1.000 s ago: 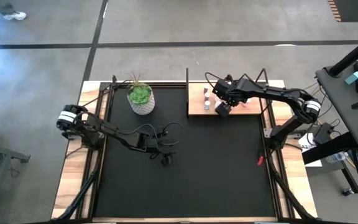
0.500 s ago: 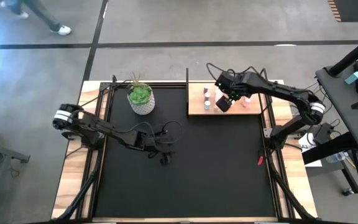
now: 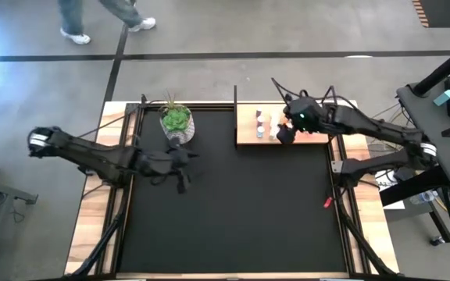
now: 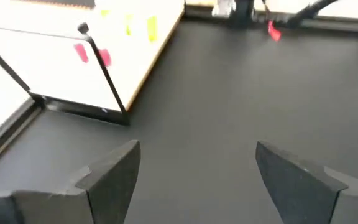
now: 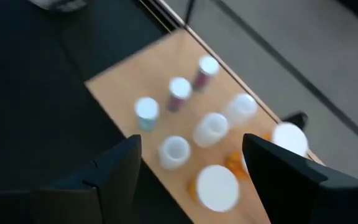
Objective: Pick and place medicine bottles onto shelf by color
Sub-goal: Return to Home Position
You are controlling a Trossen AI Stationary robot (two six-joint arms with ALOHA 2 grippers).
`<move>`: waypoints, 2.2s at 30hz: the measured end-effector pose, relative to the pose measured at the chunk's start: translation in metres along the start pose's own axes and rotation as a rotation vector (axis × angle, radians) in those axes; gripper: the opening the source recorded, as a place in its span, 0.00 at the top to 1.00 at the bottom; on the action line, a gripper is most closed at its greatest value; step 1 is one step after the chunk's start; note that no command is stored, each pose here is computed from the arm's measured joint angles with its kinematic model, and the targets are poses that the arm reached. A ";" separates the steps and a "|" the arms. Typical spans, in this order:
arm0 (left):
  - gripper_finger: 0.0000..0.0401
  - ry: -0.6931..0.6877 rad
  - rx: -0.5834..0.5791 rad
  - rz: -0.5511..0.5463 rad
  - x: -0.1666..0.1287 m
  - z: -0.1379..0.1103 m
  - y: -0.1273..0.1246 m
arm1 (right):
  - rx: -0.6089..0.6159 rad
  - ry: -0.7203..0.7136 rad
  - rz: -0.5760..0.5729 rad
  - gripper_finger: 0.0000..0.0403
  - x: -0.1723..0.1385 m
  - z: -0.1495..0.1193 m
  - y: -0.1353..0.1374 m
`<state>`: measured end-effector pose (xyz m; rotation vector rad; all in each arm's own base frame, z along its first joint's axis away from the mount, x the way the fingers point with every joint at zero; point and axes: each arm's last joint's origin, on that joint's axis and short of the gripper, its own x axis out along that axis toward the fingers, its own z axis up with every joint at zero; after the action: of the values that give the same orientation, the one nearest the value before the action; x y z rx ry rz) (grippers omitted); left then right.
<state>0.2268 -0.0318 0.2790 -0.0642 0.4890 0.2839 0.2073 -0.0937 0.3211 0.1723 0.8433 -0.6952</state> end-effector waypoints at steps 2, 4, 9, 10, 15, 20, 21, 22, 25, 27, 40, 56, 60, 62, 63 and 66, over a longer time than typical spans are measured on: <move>0.25 -0.043 -0.014 -0.003 -0.013 -0.003 0.007 | -0.021 -0.054 0.032 0.33 -0.005 -0.007 0.006; 0.25 -0.107 -0.040 -0.017 -0.024 -0.007 0.013 | -0.044 -0.102 0.064 0.33 -0.009 -0.014 0.012; 0.25 -0.251 -0.086 -0.049 -0.037 -0.027 0.023 | -0.110 -0.214 0.154 0.34 -0.014 -0.028 0.031; 0.25 -0.279 -0.091 -0.055 -0.037 -0.031 0.025 | -0.122 -0.238 0.173 0.34 -0.013 -0.031 0.035; 0.25 -0.395 -0.092 -0.074 -0.034 -0.056 0.029 | -0.200 -0.324 0.265 0.34 -0.011 -0.046 0.058; 0.25 -0.493 -0.073 -0.078 -0.028 -0.080 0.032 | -0.257 -0.380 0.356 0.34 -0.007 -0.067 0.079; 0.25 -0.512 -0.073 -0.079 -0.028 -0.084 0.033 | -0.268 -0.392 0.373 0.34 -0.006 -0.071 0.083; 0.25 -0.527 -0.076 -0.080 -0.028 -0.088 0.034 | -0.276 -0.402 0.391 0.34 -0.005 -0.075 0.087; 0.25 -0.548 -0.083 -0.083 -0.027 -0.098 0.036 | -0.306 -0.432 0.439 0.35 -0.003 -0.087 0.096; 0.25 -0.544 -0.085 -0.083 -0.027 -0.104 0.037 | -0.323 -0.447 0.467 0.35 -0.002 -0.096 0.102; 0.25 -0.512 -0.074 -0.080 -0.023 -0.124 0.040 | -0.394 -0.557 0.589 0.35 0.018 -0.153 0.115; 0.25 -0.478 -0.083 -0.082 -0.020 -0.135 0.041 | -0.332 -0.648 0.540 0.36 0.031 -0.193 0.087; 0.25 -0.479 -0.083 -0.081 -0.020 -0.135 0.041 | -0.329 -0.675 0.543 0.36 0.031 -0.200 0.079; 0.25 -0.479 -0.084 -0.081 -0.020 -0.135 0.041 | -0.331 -0.690 0.543 0.35 0.031 -0.204 0.076; 0.25 -0.479 -0.084 -0.081 -0.020 -0.135 0.041 | -0.327 -0.697 0.544 0.35 0.032 -0.206 0.074; 0.25 -0.480 -0.083 -0.081 -0.020 -0.135 0.041 | -0.315 -0.711 0.549 0.36 0.032 -0.210 0.071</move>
<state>0.1372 -0.0144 0.1699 -0.0934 -0.0018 0.2299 0.1348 0.0294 0.1493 -0.1273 0.1869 -0.0717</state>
